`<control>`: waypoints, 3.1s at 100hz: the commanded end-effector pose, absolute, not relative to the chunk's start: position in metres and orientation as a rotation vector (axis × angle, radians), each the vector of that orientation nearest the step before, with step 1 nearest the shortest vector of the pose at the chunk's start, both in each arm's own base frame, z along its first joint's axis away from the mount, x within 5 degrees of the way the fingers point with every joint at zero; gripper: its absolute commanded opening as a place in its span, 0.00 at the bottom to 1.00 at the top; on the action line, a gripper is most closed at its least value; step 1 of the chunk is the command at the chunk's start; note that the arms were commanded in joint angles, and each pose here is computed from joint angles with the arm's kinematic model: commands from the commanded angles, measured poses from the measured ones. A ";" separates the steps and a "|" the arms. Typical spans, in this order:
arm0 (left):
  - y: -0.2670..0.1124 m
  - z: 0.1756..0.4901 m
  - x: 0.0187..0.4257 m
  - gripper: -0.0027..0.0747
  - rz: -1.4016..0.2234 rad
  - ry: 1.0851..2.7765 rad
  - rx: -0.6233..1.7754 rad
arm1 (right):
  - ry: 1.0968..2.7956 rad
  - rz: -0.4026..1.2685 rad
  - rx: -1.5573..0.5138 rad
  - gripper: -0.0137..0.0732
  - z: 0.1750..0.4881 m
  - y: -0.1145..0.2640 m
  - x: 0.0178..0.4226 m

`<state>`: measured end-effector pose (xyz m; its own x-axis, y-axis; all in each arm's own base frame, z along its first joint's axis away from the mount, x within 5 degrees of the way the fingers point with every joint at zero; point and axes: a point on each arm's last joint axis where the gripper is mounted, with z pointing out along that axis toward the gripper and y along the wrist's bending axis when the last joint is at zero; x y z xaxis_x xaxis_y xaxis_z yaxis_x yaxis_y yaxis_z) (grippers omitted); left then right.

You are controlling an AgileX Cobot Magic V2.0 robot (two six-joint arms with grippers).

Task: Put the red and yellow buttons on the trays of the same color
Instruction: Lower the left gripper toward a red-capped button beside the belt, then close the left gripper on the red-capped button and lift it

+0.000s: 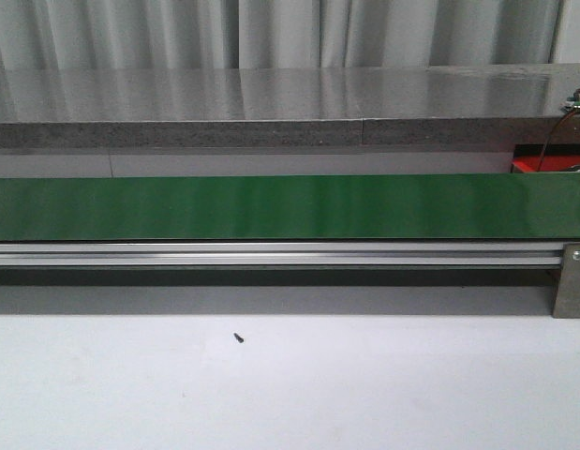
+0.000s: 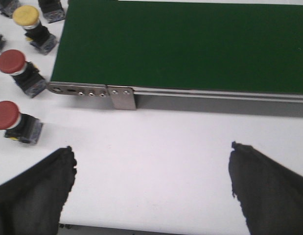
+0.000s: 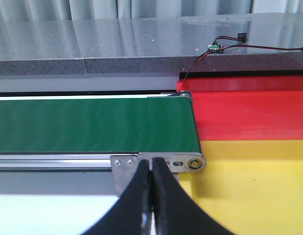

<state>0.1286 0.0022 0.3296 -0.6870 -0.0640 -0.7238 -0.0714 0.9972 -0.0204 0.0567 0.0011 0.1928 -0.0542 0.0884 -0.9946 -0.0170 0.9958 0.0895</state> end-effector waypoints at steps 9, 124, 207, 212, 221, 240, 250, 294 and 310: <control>0.021 0.370 0.142 0.84 0.128 2.217 -0.223 | 1.502 0.084 0.040 0.08 0.208 0.001 0.054; 0.150 0.291 0.247 0.84 0.363 2.506 -0.637 | 1.502 0.084 0.040 0.08 0.208 0.001 0.054; 0.164 0.231 0.288 0.84 0.243 2.544 -0.682 | 1.502 0.084 0.040 0.08 0.208 0.001 0.054; 0.163 0.229 0.290 0.84 0.236 2.549 -0.677 | 1.502 0.084 0.040 0.08 0.208 0.001 0.054; 0.160 0.227 0.293 0.84 0.233 2.549 -0.659 | 1.502 0.084 0.040 0.08 0.208 0.001 0.054; 0.157 0.221 0.299 0.84 0.228 2.556 -0.634 | 1.502 0.084 0.040 0.08 0.208 0.001 0.054; 0.158 0.214 0.300 0.84 0.223 2.579 -0.639 | 1.502 0.084 0.040 0.08 0.208 0.001 0.054; 0.159 0.200 0.304 0.84 0.199 2.613 -0.661 | 1.502 0.084 0.040 0.08 0.208 0.001 0.054; 0.159 0.200 0.303 0.73 0.199 2.614 -0.661 | 1.502 0.084 0.040 0.08 0.208 0.001 0.054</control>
